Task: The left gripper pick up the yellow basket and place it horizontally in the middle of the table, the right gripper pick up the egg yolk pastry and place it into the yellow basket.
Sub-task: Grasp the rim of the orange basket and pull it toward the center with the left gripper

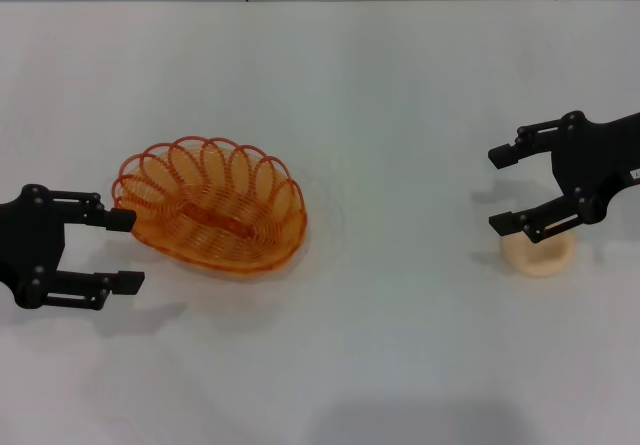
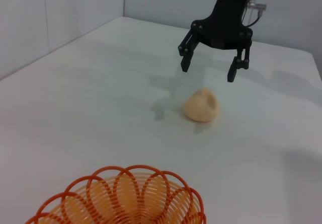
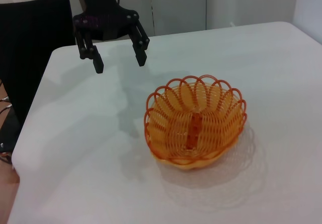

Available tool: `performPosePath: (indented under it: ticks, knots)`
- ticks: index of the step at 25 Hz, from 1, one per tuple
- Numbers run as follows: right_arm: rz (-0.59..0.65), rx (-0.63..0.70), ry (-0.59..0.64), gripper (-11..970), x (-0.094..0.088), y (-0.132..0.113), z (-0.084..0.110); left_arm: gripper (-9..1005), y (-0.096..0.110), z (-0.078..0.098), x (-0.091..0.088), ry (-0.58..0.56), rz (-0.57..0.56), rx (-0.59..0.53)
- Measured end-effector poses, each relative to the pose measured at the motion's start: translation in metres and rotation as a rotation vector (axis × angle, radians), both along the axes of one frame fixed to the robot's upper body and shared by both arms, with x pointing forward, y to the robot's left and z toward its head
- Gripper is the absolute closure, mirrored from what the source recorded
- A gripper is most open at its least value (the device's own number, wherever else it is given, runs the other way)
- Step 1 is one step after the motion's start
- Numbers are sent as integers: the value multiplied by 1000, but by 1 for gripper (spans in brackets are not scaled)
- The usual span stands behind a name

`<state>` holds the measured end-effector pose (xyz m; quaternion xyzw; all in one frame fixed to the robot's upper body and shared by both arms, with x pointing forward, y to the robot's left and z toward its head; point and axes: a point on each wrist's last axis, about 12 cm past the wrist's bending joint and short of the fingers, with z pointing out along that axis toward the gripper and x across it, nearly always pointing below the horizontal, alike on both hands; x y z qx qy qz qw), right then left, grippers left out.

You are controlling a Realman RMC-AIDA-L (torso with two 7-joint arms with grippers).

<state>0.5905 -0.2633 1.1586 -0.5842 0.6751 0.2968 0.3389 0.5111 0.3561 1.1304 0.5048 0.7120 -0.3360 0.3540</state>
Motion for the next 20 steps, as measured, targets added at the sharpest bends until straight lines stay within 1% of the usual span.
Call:
performPosePath:
  ticks: [20]
  knots:
    - [-3, -1, 2, 119, 0, 0, -1, 286, 0, 0, 0, 0, 1, 0]
